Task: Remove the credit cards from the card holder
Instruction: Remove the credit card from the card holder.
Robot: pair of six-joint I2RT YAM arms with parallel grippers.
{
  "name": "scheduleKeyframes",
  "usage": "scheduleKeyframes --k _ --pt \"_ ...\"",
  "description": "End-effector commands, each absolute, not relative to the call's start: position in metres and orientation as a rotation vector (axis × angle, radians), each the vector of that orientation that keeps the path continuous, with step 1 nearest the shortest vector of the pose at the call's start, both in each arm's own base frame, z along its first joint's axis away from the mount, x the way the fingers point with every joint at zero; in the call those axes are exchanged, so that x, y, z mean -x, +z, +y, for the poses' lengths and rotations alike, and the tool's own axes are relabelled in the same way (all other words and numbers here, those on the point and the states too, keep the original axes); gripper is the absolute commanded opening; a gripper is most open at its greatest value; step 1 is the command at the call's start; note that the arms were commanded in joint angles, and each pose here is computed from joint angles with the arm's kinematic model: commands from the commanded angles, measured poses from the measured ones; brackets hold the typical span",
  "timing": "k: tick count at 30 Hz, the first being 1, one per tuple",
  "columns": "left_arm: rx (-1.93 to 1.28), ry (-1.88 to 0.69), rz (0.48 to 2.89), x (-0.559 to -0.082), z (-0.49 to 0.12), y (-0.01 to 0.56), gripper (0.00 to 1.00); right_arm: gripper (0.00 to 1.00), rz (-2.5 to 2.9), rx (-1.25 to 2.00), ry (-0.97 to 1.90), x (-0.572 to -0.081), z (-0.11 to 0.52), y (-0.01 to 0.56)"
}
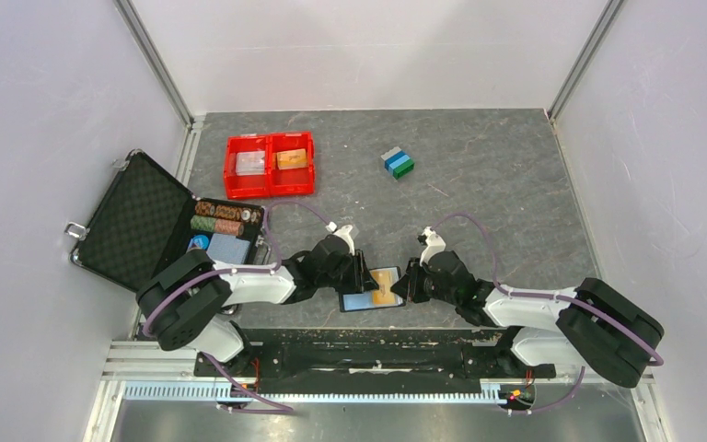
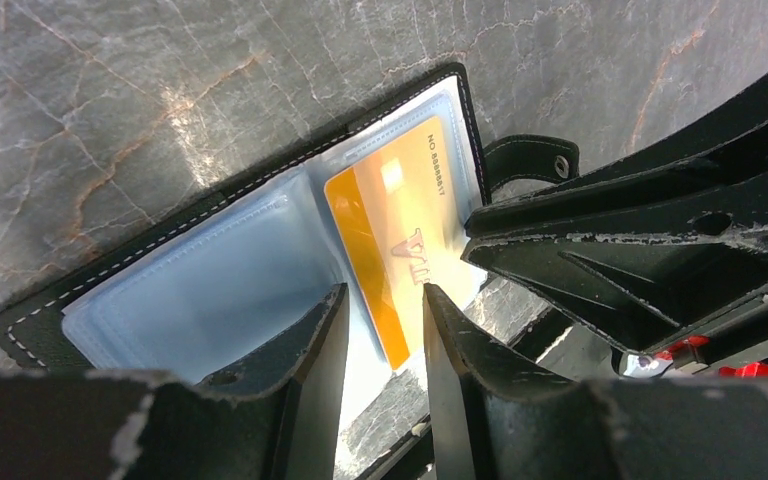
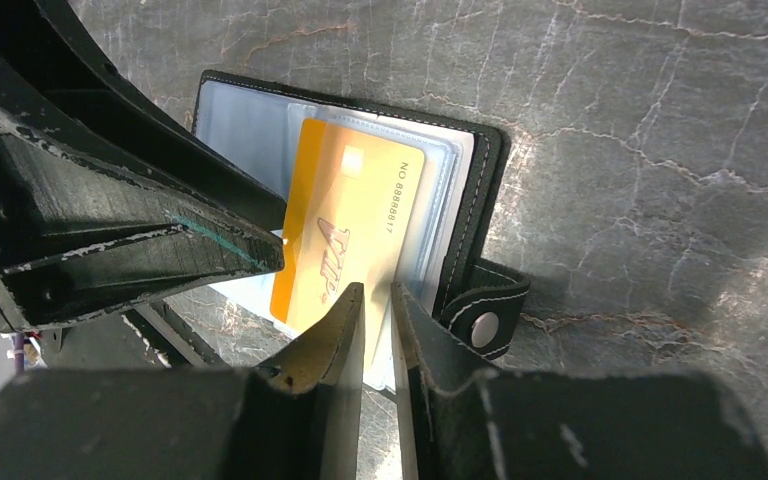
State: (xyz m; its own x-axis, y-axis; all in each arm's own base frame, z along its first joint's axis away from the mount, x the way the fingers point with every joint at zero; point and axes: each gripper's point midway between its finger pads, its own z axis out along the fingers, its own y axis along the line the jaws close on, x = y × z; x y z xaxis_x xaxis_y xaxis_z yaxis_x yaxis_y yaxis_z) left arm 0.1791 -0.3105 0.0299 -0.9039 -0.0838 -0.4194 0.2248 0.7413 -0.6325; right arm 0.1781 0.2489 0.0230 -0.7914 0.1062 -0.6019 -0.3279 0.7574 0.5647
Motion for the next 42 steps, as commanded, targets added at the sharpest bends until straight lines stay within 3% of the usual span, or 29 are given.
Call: scheduleKeyframes --k 1,11,22,26,33,37,42 --pt "-0.073 -1.053 2.508 -0.174 -0.318 0.032 0.40 0.18 2.389 0.175 0.877 -0.166 0.240 0.005" --pt "-0.022 -1.182 2.473 -0.168 -0.327 0.043 0.34 0.17 2.393 0.168 0.875 -0.164 0.239 0.003" --pt "0.033 -1.280 2.365 -0.173 -0.331 0.067 0.12 0.12 2.405 0.164 0.895 -0.161 0.240 -0.002" --pt "0.038 -1.306 2.335 -0.174 -0.332 0.070 0.14 0.09 2.399 0.169 0.916 -0.160 0.242 0.001" --pt "0.040 -1.331 2.294 -0.177 -0.334 0.073 0.28 0.07 2.404 0.176 0.943 -0.157 0.245 0.001" --pt "0.041 -1.333 2.297 -0.177 -0.335 0.072 0.27 0.07 2.402 0.168 0.943 -0.158 0.244 0.001" --pt "0.074 -1.306 2.322 -0.178 -0.332 0.066 0.14 0.06 2.400 0.145 0.929 -0.160 0.242 0.001"
